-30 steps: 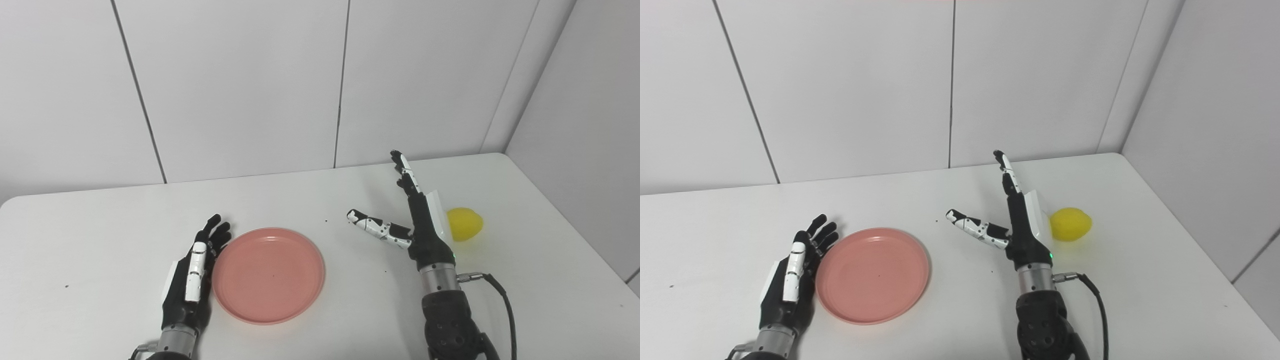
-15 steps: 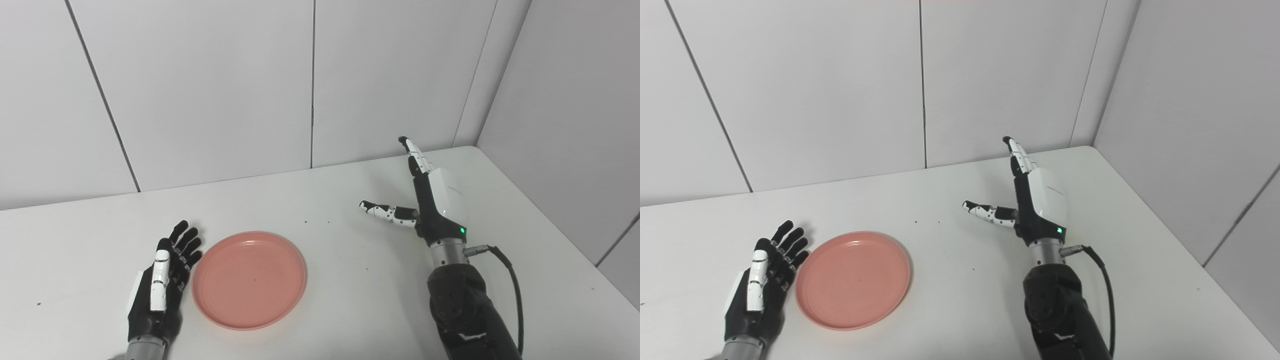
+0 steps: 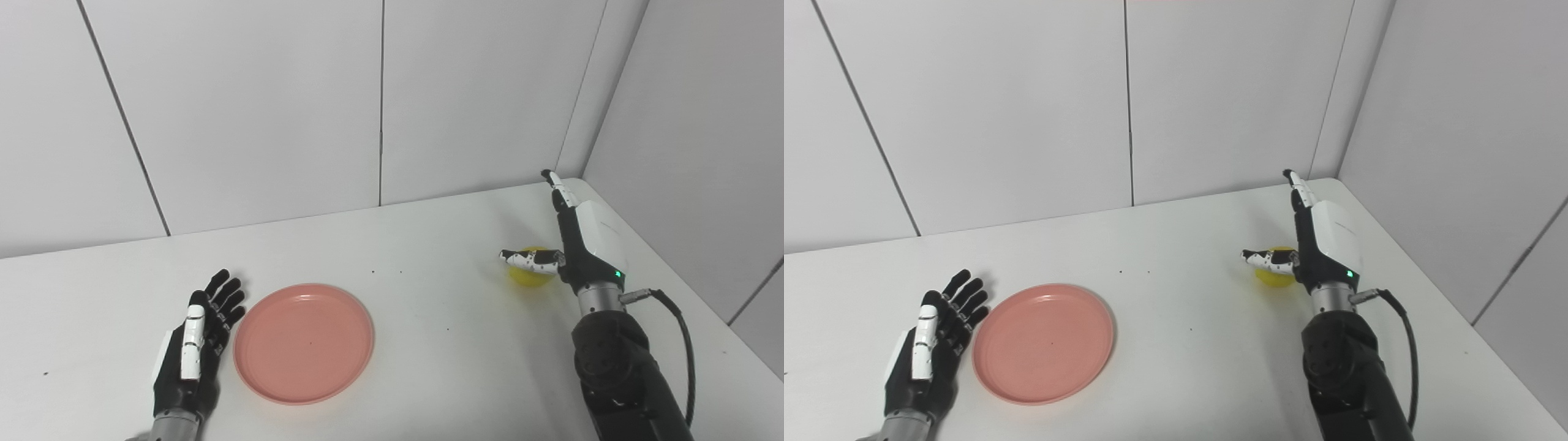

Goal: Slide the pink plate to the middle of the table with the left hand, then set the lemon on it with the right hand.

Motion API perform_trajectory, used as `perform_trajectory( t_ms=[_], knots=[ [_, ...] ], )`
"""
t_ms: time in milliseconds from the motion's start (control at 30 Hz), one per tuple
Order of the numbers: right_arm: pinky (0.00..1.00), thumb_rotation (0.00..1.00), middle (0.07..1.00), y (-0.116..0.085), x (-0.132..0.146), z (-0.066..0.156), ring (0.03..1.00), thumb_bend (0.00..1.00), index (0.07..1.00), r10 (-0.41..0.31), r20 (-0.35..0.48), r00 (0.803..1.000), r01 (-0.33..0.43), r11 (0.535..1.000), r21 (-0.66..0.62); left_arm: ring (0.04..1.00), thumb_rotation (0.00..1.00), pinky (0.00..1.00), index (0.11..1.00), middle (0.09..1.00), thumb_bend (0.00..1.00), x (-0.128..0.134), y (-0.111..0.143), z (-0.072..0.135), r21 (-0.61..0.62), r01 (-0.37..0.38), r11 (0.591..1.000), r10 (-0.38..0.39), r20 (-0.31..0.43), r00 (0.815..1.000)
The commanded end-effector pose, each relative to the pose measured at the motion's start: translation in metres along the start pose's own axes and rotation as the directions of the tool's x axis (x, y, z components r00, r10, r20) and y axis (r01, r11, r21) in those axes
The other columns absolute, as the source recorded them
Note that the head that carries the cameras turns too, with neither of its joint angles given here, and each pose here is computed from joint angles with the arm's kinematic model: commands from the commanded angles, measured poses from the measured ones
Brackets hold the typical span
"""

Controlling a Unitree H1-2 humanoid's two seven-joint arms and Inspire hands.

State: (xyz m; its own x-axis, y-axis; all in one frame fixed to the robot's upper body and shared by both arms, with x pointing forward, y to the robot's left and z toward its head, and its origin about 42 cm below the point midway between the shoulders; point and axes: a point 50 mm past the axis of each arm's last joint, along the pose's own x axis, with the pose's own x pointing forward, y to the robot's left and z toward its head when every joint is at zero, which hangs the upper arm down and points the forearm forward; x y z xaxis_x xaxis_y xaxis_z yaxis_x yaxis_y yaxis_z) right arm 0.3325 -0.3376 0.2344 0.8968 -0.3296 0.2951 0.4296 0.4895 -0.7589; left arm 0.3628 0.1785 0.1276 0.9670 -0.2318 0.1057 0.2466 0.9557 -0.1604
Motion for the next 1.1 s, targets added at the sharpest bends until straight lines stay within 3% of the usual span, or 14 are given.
perform_trajectory(
  t_ms=[0,333,500,933,967,1067],
  knots=[
    [0.76,0.12,0.902,-0.016,0.010,0.001,0.857,0.90,0.910,-0.048,0.019,0.999,0.049,0.999,-0.021,0.902,1.00,0.90,0.867,0.891,0.60,0.003,0.002,0.003,0.006,0.005,1.000,-0.005,0.002,1.000],
    [0.71,0.12,0.911,-0.009,0.011,-0.009,0.843,0.90,0.915,0.029,-0.033,0.999,-0.029,0.999,-0.016,0.901,1.00,0.90,0.866,0.891,0.60,0.002,0.002,0.002,0.010,0.004,1.000,-0.004,0.006,1.000],
    [0.73,0.12,0.910,0.000,0.013,-0.016,0.860,0.90,0.911,0.066,-0.072,0.995,-0.068,0.998,-0.017,0.895,1.00,0.90,0.858,0.884,0.60,0.001,0.002,0.002,0.001,0.000,1.000,0.000,0.006,1.000],
    [0.68,0.03,0.910,0.025,0.019,-0.030,0.827,0.85,0.911,0.141,-0.119,0.983,-0.141,0.990,0.013,0.903,1.00,0.90,0.872,0.894,0.60,-0.004,0.001,0.000,-0.001,0.000,1.000,0.000,-0.004,1.000],
    [0.60,0.01,0.910,0.026,0.020,-0.030,0.755,0.85,0.910,0.144,-0.118,0.982,-0.143,0.990,0.015,0.906,1.00,0.91,0.877,0.898,0.60,-0.004,0.001,0.000,-0.001,-0.001,1.000,0.001,-0.006,1.000],
    [0.52,0.00,0.909,0.030,0.026,-0.033,0.682,0.83,0.905,0.158,-0.122,0.980,-0.158,0.987,0.015,0.908,1.00,0.91,0.880,0.900,0.60,-0.004,0.000,-0.001,-0.008,-0.004,1.000,0.004,-0.005,1.000]
  ],
)
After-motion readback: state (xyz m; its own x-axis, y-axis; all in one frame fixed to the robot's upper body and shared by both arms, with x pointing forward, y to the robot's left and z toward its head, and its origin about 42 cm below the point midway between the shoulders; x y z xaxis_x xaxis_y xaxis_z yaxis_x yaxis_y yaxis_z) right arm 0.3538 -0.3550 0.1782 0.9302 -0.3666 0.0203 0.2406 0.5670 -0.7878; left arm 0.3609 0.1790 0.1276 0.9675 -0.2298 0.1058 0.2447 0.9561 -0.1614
